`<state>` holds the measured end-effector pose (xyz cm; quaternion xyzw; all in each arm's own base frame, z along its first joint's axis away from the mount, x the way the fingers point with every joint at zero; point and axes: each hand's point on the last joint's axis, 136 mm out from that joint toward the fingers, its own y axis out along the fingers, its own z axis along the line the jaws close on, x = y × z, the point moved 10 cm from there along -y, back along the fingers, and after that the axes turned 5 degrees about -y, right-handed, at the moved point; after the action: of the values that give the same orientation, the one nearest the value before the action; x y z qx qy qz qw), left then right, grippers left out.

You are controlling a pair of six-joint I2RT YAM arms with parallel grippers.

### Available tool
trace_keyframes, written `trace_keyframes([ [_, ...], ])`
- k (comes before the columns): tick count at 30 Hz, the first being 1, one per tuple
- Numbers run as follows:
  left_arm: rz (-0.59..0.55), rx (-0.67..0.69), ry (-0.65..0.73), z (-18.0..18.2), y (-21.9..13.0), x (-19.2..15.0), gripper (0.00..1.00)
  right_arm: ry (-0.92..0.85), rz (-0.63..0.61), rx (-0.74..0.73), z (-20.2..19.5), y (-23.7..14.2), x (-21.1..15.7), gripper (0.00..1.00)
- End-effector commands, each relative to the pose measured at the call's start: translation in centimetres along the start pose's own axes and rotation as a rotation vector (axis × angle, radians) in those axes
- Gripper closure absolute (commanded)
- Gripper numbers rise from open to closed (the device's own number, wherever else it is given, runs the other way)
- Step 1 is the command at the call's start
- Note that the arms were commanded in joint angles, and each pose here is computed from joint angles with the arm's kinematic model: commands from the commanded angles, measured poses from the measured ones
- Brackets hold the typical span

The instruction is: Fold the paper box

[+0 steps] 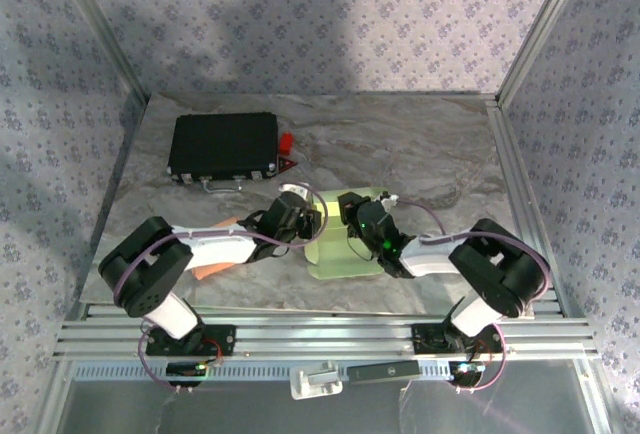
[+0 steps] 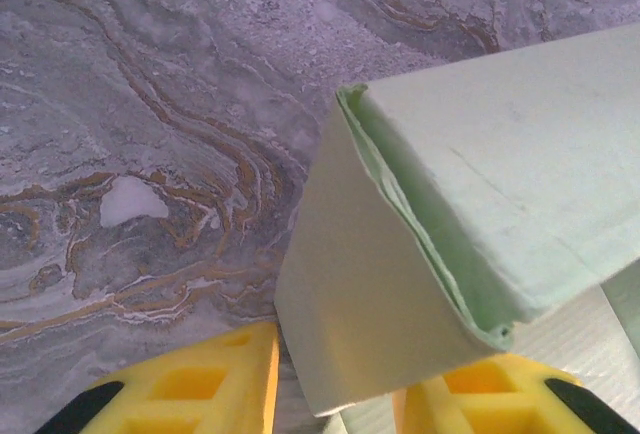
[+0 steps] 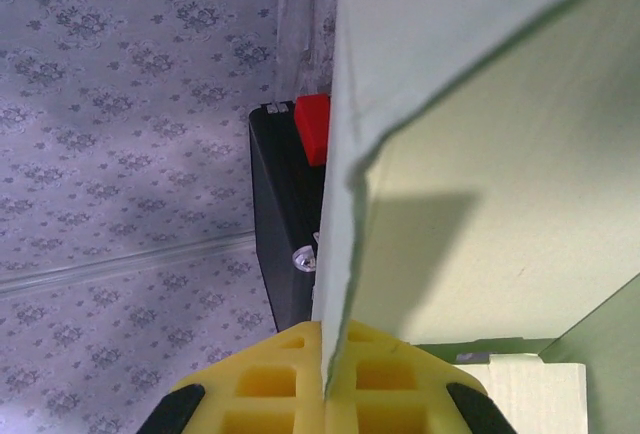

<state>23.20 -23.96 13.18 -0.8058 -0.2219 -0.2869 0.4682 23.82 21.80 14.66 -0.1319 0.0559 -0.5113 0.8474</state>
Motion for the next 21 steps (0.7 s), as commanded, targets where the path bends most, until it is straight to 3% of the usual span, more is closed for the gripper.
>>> trace_keyframes([
  [1,-0.042,0.0,0.017,-0.4,0.6,1.3,0.66,-0.036,0.017,-0.079,-1.8,0.2,-0.2,1.0],
  [16,-0.134,0.107,0.03,-0.2,1.1,0.0,0.69,-0.139,0.02,-0.02,-2.5,-0.9,-1.8,1.0],
  [21,-0.137,0.126,0.042,-0.1,1.3,-0.5,0.76,-0.147,0.024,-0.005,-3.5,-0.7,-2.1,1.0],
])
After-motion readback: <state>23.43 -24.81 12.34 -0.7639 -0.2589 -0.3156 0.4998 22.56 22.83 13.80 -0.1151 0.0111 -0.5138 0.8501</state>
